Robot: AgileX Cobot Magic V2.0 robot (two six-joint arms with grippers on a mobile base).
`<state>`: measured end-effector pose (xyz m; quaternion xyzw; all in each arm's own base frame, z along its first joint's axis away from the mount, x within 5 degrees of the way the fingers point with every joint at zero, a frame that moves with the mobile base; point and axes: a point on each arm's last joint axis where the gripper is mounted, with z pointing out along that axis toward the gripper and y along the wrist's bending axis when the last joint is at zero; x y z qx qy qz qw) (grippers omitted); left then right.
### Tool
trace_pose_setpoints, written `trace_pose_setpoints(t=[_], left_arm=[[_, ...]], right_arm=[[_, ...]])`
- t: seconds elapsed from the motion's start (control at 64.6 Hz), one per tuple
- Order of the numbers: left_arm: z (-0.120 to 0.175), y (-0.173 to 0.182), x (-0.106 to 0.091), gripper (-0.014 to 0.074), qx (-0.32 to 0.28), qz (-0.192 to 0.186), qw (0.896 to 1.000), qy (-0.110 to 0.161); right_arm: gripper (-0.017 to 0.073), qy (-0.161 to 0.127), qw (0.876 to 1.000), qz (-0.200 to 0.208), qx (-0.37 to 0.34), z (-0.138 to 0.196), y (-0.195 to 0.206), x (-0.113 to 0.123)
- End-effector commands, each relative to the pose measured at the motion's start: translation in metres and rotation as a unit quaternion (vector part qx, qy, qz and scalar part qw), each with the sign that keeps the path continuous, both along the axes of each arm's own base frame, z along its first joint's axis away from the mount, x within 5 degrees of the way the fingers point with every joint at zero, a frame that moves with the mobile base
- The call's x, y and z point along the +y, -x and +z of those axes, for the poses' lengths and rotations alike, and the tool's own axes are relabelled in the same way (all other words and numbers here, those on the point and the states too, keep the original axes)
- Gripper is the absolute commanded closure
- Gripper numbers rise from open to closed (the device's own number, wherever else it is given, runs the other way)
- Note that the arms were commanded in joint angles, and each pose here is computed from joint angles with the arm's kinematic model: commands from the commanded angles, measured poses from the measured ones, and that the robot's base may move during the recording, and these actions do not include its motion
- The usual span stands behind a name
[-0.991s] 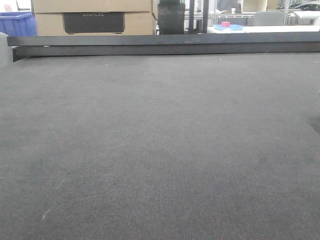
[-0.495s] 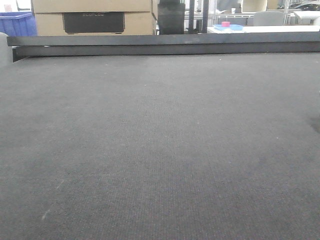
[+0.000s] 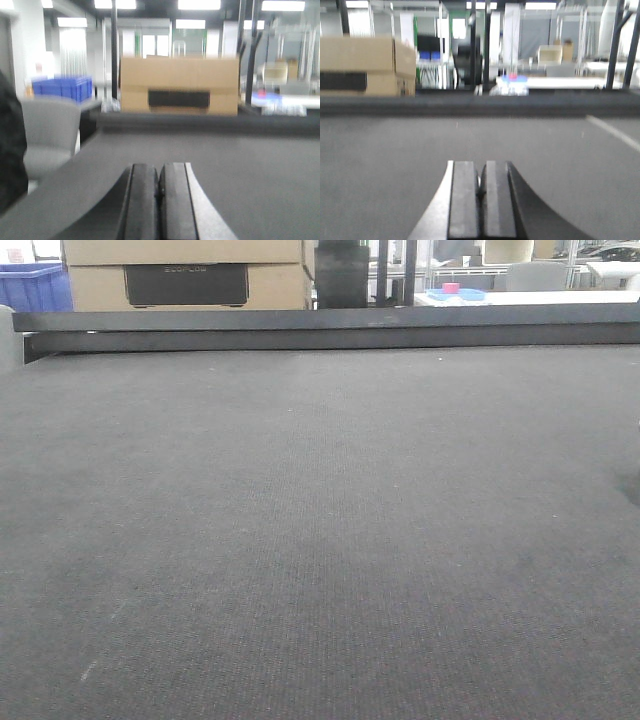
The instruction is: Place valve from conveyor to right shelf box
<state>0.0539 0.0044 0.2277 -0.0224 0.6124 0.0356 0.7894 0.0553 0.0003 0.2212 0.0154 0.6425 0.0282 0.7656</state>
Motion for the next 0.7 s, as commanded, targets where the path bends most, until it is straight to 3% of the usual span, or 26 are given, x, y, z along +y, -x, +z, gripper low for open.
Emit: trace_pose_setpoints(t=[0.0,0.139,0.263,0.371,0.464,0.557,0.681], left_arm=[[0.009,0.003,0.0,0.0705,-0.034,0.003,0.999,-0.002],[0.051,0.014,-0.001,0.0705,-0.048,0.003,0.999,-0.003],[0.085,0.016,-0.001,0.0661,0.013,0.004,1.0,-0.001],[0.111,0.008,0.0,0.0482,0.075,0.005,0.997,0.002],[0.128,-0.003,0.001,0.0278,0.11,0.005,0.994,0.006],[0.141,-0.015,0.001,0.0102,0.134,0.001,0.991,0.015],[0.15,-0.03,-0.001,-0.0001,0.164,-0.023,0.984,0.06]], right_arm=[[0.0721,-0.001,0.999,-0.009,-0.046,0.008,0.002,-0.001],[0.0721,0.001,0.999,0.003,-0.039,0.045,0.012,0.001],[0.0676,0.005,1.0,0.016,-0.015,0.077,0.024,0.003],[0.0463,0.008,1.0,0.023,0.01,0.1,0.026,0.004],[0.02,0.008,0.999,0.024,0.024,0.116,0.018,0.004],[0.0005,0.01,0.999,0.023,0.043,0.125,0.005,0.004],[0.0004,0.012,0.997,0.019,0.068,0.126,-0.016,0.004]])
